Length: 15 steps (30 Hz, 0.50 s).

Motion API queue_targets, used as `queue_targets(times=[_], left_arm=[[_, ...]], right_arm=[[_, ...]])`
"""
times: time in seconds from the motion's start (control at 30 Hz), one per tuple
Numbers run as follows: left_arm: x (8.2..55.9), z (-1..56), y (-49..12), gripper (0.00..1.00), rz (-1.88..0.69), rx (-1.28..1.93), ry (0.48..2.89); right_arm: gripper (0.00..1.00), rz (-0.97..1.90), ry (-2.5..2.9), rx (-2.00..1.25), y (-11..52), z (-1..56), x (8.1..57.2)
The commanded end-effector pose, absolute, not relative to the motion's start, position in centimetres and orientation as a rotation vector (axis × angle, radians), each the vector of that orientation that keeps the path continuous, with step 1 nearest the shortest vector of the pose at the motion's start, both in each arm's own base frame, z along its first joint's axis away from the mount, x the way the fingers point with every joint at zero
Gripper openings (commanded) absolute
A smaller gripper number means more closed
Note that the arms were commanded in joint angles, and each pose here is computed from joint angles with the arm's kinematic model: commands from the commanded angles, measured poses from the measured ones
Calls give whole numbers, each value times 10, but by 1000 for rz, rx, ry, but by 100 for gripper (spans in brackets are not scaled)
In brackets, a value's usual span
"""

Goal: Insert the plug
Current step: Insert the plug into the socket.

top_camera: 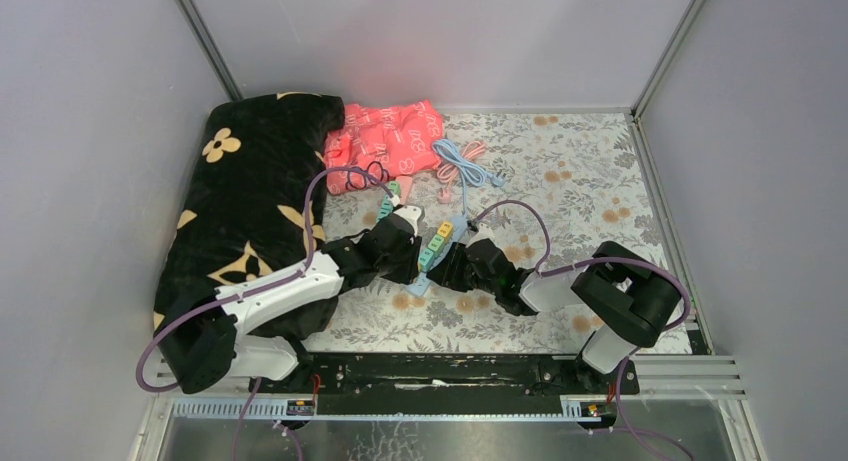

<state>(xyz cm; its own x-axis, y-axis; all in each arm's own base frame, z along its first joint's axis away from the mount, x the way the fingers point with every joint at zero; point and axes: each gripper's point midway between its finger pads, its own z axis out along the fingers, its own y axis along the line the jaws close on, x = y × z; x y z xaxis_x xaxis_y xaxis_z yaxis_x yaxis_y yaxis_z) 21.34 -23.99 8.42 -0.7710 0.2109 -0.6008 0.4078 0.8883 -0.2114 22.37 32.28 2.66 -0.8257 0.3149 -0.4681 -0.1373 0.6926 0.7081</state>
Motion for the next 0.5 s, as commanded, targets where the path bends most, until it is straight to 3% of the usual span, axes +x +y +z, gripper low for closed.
queue_targets(times=[0.0, 0.47], left_arm=[[225, 84, -245, 0, -424, 459, 2403], [221, 66, -246, 0, -385, 489, 2446]], right_arm=[[37, 965, 2377, 99, 320, 12, 219], [37, 977, 2377, 92, 321, 13, 218]])
